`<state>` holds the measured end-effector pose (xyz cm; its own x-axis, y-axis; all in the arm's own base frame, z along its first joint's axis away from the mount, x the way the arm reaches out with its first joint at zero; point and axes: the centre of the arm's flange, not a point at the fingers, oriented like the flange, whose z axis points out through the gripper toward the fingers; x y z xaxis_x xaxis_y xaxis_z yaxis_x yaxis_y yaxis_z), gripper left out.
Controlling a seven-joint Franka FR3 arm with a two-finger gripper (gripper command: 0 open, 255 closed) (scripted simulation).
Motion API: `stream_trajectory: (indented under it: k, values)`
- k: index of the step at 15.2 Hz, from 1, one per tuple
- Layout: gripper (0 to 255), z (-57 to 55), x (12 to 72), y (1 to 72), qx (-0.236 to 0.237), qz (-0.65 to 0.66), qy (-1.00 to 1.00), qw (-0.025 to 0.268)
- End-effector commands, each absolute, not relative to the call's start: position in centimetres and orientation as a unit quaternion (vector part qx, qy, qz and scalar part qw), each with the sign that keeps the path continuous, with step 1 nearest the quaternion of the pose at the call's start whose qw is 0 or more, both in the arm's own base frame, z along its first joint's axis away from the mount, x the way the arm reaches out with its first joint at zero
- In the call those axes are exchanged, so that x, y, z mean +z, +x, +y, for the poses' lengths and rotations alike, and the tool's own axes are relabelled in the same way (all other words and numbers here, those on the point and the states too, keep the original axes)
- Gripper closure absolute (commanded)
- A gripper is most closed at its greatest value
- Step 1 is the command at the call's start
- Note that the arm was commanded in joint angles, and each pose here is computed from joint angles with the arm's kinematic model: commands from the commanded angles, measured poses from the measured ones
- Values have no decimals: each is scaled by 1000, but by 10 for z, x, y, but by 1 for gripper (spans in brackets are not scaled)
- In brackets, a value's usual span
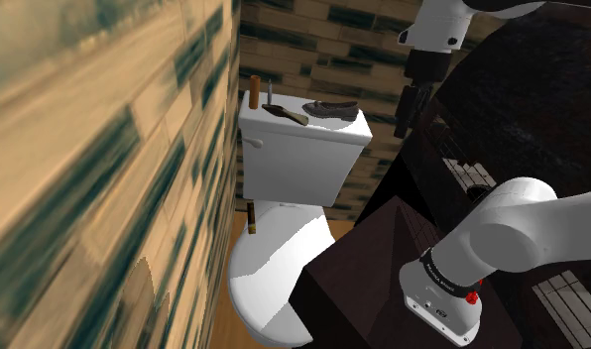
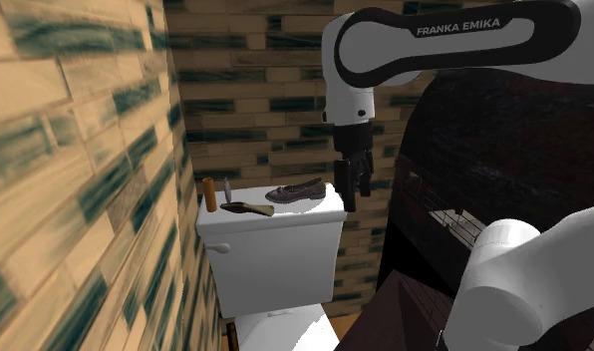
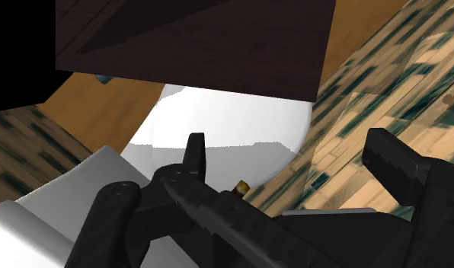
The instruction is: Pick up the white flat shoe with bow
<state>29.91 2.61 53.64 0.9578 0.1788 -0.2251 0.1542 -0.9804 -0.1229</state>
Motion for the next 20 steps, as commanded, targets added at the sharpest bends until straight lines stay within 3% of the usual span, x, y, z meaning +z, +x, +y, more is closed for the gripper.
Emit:
stream_trajectory:
  k: [1, 20]
  values:
    - [0, 26, 536, 299, 118, -84, -988, 52]
    - [0, -110, 456, 471, 123, -221, -967, -14]
